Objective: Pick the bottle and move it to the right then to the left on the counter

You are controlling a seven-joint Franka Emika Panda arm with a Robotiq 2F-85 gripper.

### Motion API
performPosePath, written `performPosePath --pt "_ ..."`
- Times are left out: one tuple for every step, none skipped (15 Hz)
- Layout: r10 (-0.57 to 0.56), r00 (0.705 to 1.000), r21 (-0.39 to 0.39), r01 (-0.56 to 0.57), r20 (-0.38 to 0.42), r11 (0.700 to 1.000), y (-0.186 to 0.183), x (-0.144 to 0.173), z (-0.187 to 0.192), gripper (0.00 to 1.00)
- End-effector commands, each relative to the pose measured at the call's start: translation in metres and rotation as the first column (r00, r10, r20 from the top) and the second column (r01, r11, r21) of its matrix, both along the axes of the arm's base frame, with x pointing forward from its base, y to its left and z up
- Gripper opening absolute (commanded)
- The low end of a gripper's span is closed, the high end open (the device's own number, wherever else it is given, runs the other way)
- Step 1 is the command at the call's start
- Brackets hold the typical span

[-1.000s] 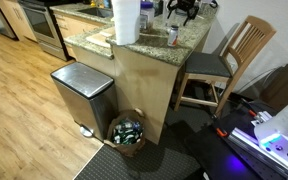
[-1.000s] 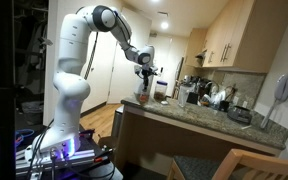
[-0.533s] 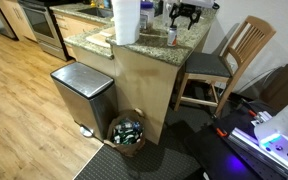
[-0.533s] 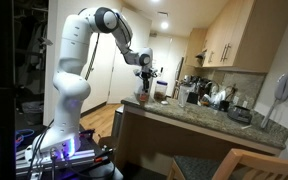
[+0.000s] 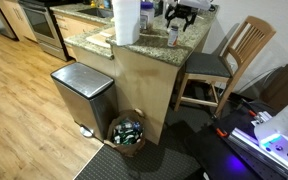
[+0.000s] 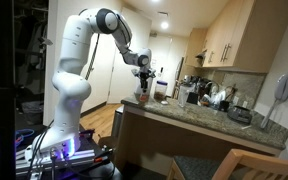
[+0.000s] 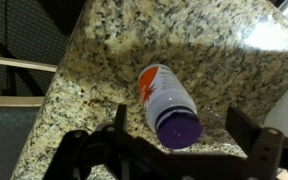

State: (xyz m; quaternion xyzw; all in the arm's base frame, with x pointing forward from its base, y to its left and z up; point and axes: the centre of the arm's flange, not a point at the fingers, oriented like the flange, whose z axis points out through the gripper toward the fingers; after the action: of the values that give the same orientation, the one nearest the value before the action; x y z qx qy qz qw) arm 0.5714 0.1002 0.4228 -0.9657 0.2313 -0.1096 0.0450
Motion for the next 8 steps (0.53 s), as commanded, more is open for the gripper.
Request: performPosePath --pt "0.017 0.998 -0.042 -0.014 0.059 0.999 -0.008 0.015 -0.010 1.00" --pt "0.015 0.996 -0.051 -0.011 0.087 0.999 -0.012 0.020 -0.014 1.00" --pt "0.008 0.995 -0.045 -0.004 0.099 0.999 -0.015 0.024 -0.017 1.00" --pt "-0.003 0.994 -0.029 0.006 0.106 1.000 -0.018 0.028 -0.022 1.00" --pt "0.007 0.997 -0.034 -0.004 0.083 0.999 -0.015 0.014 -0.008 1.00" --pt "0.002 0.996 -0.032 0.001 0.090 0.999 -0.017 0.017 -0.013 1.00" --pt "-0.001 0.996 -0.031 0.004 0.089 1.000 -0.019 0.019 -0.019 1.00" --pt "-0.003 0.996 -0.041 0.007 0.090 0.999 -0.018 0.018 -0.019 1.00"
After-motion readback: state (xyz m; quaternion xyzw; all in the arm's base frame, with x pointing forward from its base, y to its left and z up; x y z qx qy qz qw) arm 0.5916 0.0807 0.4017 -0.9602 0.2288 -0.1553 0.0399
